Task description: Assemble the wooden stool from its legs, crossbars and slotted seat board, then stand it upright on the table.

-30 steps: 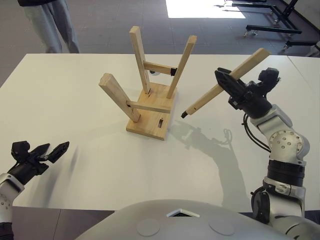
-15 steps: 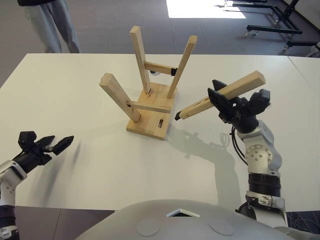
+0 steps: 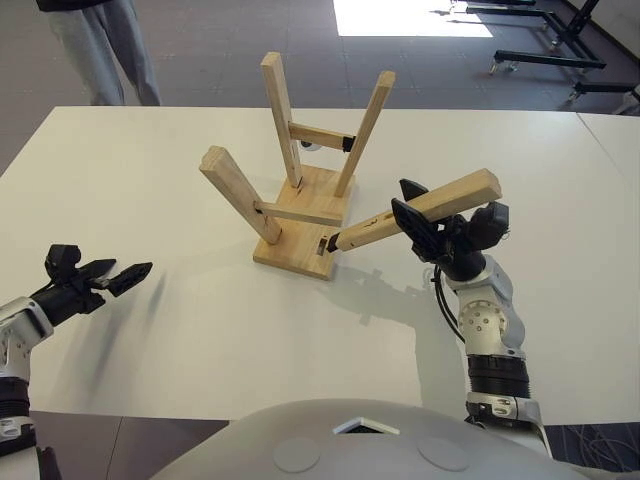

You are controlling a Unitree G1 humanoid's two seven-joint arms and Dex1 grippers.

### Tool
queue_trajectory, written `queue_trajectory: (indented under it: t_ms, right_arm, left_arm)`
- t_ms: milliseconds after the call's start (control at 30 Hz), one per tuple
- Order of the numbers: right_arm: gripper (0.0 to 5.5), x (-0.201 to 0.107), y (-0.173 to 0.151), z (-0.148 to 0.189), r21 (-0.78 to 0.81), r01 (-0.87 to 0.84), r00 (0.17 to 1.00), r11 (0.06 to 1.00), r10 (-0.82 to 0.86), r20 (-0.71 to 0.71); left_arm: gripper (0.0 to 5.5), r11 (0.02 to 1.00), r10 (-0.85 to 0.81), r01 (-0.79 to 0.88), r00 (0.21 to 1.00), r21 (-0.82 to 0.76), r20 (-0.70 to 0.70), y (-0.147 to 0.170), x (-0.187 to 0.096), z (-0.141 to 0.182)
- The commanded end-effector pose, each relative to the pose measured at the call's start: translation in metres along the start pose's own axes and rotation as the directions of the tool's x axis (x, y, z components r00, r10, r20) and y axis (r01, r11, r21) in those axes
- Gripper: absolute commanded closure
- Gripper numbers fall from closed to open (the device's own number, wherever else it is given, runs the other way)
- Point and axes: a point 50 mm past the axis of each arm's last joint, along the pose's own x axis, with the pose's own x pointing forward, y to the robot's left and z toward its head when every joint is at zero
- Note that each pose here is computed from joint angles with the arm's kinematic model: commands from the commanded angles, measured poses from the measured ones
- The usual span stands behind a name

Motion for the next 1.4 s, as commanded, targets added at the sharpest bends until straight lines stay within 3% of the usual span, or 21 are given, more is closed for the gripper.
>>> queue_trajectory:
  t_ms: [33,233,600,900,1400]
  right_arm:
    - [3.44,0.016,0.0,-0.002,-0.019,-0.055,0.998,0.998,0.055,0.017]
    - [3.44,0.029,0.0,-0.018,-0.036,-0.093,0.995,0.995,0.094,0.017]
    - [3.44,0.018,-0.006,-0.008,-0.061,-0.093,0.996,0.994,0.092,-0.019]
    - [3.44,0.008,-0.004,-0.029,-0.029,-0.076,0.995,0.997,0.074,-0.065]
    - [3.44,0.018,-0.013,-0.024,-0.056,-0.107,0.992,0.993,0.103,-0.069]
  left_arm:
    - [0.1,0.999,0.0,-0.004,0.996,-0.053,-0.087,-0.002,0.003,-0.022]
    - [0.1,0.999,-0.028,0.025,0.996,-0.031,-0.087,-0.005,0.012,-0.015]
    - [0.1,0.998,-0.043,0.04,0.994,-0.041,-0.098,-0.009,0.015,-0.023]
    - [0.1,0.998,-0.055,0.052,0.993,-0.032,-0.104,-0.012,0.019,-0.024]
    - [0.1,0.997,-0.068,0.063,0.991,-0.048,-0.117,-0.021,0.02,-0.035]
